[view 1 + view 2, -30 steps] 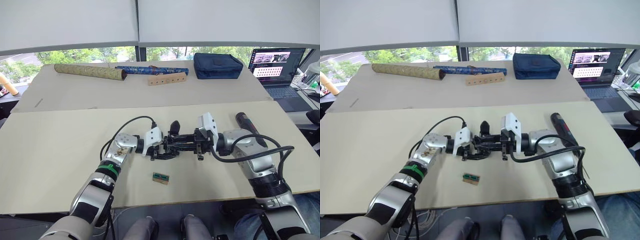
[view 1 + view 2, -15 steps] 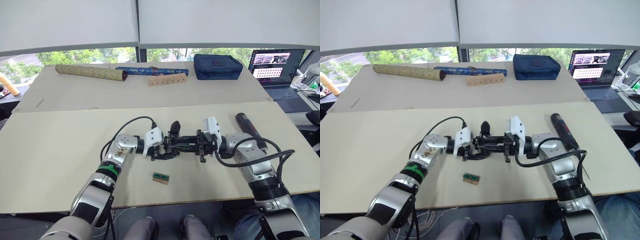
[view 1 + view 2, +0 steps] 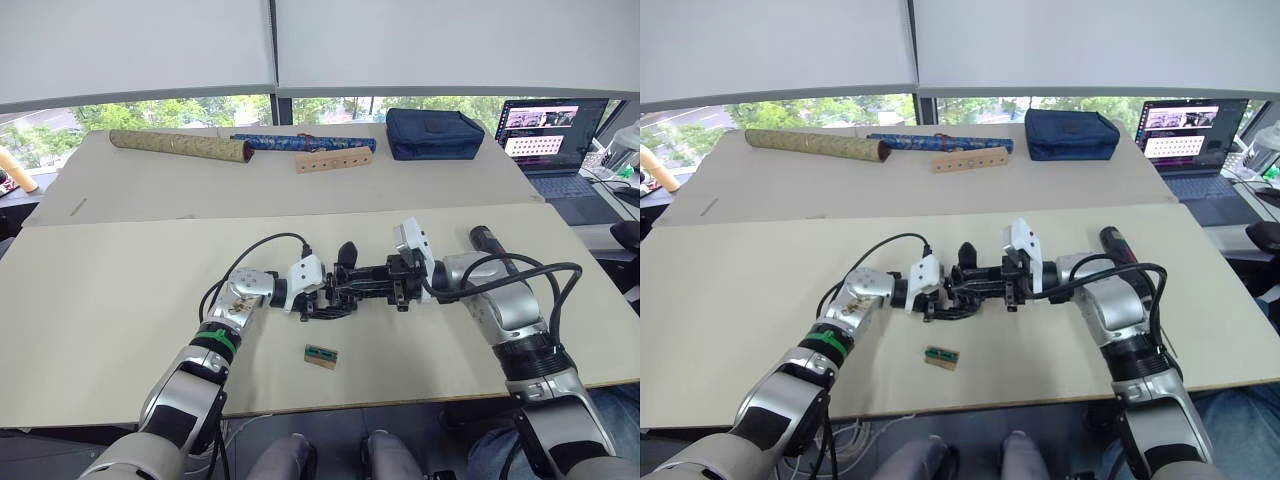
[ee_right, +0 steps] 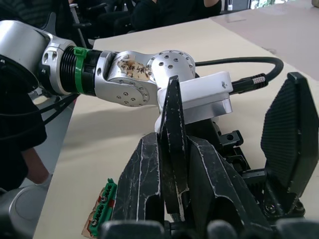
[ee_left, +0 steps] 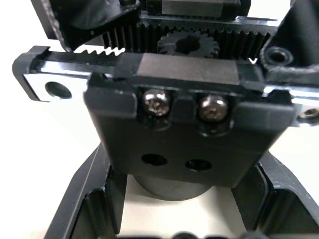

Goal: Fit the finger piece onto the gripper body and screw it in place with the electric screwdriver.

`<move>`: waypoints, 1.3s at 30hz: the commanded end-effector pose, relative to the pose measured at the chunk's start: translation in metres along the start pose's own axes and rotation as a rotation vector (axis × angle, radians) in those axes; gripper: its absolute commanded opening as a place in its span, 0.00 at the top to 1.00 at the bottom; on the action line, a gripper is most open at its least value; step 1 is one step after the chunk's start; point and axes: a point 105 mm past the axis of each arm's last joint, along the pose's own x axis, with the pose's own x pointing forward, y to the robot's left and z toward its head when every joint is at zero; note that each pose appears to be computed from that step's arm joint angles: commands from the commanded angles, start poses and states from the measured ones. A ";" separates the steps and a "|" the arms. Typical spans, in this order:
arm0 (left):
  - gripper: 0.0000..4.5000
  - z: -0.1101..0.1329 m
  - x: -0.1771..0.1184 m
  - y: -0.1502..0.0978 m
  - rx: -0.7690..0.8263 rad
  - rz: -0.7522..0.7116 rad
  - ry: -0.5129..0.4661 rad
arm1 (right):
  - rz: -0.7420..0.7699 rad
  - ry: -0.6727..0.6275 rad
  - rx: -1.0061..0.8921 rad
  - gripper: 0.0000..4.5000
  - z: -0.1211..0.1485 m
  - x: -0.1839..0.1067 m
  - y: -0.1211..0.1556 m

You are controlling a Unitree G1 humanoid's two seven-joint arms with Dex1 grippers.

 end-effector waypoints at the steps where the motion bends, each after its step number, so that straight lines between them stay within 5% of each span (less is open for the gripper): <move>1: 0.49 0.013 -0.007 0.011 0.048 0.044 -0.030 | -0.040 0.132 0.096 0.93 -0.049 -0.006 0.003; 39: 0.49 0.017 -0.005 0.018 0.054 0.068 -0.035 | -0.076 0.143 0.076 0.93 -0.050 -0.009 -0.002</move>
